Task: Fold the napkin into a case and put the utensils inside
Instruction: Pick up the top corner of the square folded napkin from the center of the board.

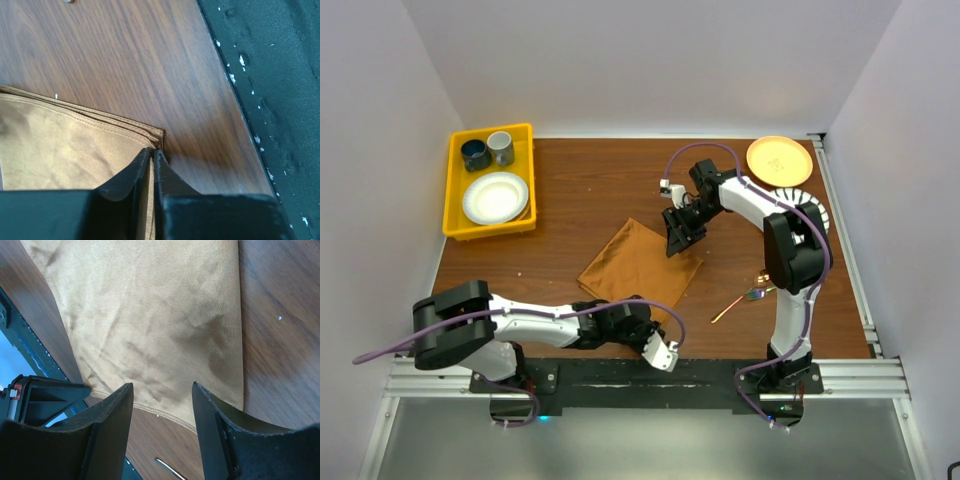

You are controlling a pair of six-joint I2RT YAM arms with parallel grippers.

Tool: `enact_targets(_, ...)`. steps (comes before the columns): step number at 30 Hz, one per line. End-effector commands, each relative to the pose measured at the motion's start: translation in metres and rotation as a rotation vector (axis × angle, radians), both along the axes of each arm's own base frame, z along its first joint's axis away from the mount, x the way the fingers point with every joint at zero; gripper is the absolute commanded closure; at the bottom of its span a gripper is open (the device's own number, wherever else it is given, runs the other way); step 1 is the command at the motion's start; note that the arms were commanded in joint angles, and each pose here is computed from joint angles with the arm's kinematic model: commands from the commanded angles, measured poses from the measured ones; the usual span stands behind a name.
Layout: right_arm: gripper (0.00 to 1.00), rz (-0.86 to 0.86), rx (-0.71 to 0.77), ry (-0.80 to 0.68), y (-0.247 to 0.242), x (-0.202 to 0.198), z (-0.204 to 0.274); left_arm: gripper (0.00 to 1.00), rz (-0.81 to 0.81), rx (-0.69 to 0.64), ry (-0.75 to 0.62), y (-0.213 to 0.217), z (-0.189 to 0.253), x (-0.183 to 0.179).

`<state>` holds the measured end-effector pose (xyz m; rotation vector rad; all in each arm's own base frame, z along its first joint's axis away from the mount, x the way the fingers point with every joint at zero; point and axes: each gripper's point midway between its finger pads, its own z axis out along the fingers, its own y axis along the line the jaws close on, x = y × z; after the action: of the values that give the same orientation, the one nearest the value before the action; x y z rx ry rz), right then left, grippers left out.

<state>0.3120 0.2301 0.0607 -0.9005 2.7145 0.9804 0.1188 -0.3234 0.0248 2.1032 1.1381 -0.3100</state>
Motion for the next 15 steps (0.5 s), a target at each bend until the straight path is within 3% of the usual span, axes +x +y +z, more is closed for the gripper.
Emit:
enact_targets(1,0.45,0.010,0.039,-0.012,0.005,0.003,0.011,0.94,-0.014,-0.081,-0.026,-0.019,0.019,0.005)
enact_targets(3,0.45,0.008,0.043,-0.010,0.004,0.003,0.011,1.00,-0.015,-0.083,-0.020,-0.019,0.023,0.005)
enact_targets(10,0.45,0.008,0.043,-0.010,0.005,0.005,0.012,1.00,0.021,-0.111,0.014,-0.022,0.041,0.016)
enact_targets(15,0.44,0.006,0.036,-0.024,0.002,0.010,0.014,1.00,0.113,-0.143,0.101,-0.017,0.064,0.057)
